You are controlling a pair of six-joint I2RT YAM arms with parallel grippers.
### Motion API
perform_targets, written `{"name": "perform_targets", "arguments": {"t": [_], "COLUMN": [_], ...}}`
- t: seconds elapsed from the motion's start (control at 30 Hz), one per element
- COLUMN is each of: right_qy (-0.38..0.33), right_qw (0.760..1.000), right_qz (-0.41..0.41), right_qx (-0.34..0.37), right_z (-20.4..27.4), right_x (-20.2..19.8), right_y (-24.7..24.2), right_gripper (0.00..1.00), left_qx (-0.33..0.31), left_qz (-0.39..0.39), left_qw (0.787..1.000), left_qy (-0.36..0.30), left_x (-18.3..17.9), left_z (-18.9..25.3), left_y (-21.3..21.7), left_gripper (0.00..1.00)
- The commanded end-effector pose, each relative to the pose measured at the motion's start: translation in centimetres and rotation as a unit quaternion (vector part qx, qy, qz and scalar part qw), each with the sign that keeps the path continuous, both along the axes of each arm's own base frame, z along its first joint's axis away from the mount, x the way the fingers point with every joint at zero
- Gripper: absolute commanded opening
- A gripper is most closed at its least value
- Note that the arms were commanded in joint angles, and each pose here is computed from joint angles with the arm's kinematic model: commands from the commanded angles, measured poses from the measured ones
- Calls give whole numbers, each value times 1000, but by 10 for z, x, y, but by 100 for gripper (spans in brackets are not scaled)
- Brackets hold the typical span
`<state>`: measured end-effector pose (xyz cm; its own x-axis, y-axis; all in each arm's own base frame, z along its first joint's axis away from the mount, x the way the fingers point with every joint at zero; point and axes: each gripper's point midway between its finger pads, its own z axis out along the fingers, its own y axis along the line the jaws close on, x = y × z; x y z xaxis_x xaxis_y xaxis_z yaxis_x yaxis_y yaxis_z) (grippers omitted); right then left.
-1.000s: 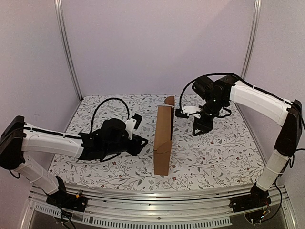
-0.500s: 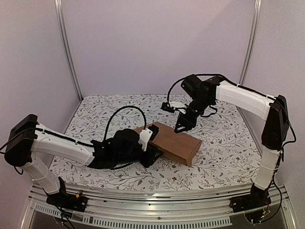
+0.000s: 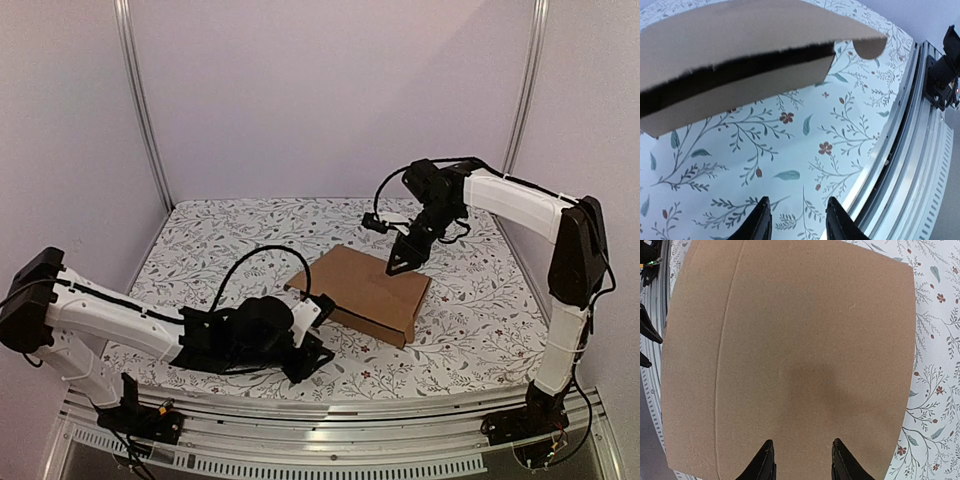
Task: Fold the paper box
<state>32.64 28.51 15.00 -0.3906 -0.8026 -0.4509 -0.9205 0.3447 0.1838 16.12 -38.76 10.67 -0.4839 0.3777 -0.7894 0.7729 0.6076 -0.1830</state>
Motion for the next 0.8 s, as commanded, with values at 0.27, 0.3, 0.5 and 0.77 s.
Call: {"name": "perform_targets", "arguments": {"t": [0.27, 0.3, 0.5, 0.77], "right_qy": [6, 17, 68, 89], "right_qw": [999, 998, 994, 986], "right_qz": [-54, -54, -61, -75], "right_qx": [-7, -9, -58, -120], "right_z": [-21, -26, -74, -117], "right_x": [47, 48, 47, 42], "right_y": [-19, -19, -27, -46], "right_gripper": [53, 54, 56, 57], "left_qx": [-25, -30, -52, 56], "left_qz": [250, 267, 289, 212], "left_qw": [954, 948, 942, 973], "left_qy": [-164, -173, -164, -69], "left_x": [44, 55, 132, 190], "left_z": [78, 90, 133, 65], "left_y": [116, 123, 126, 68], "left_gripper": [67, 69, 71, 72]}}
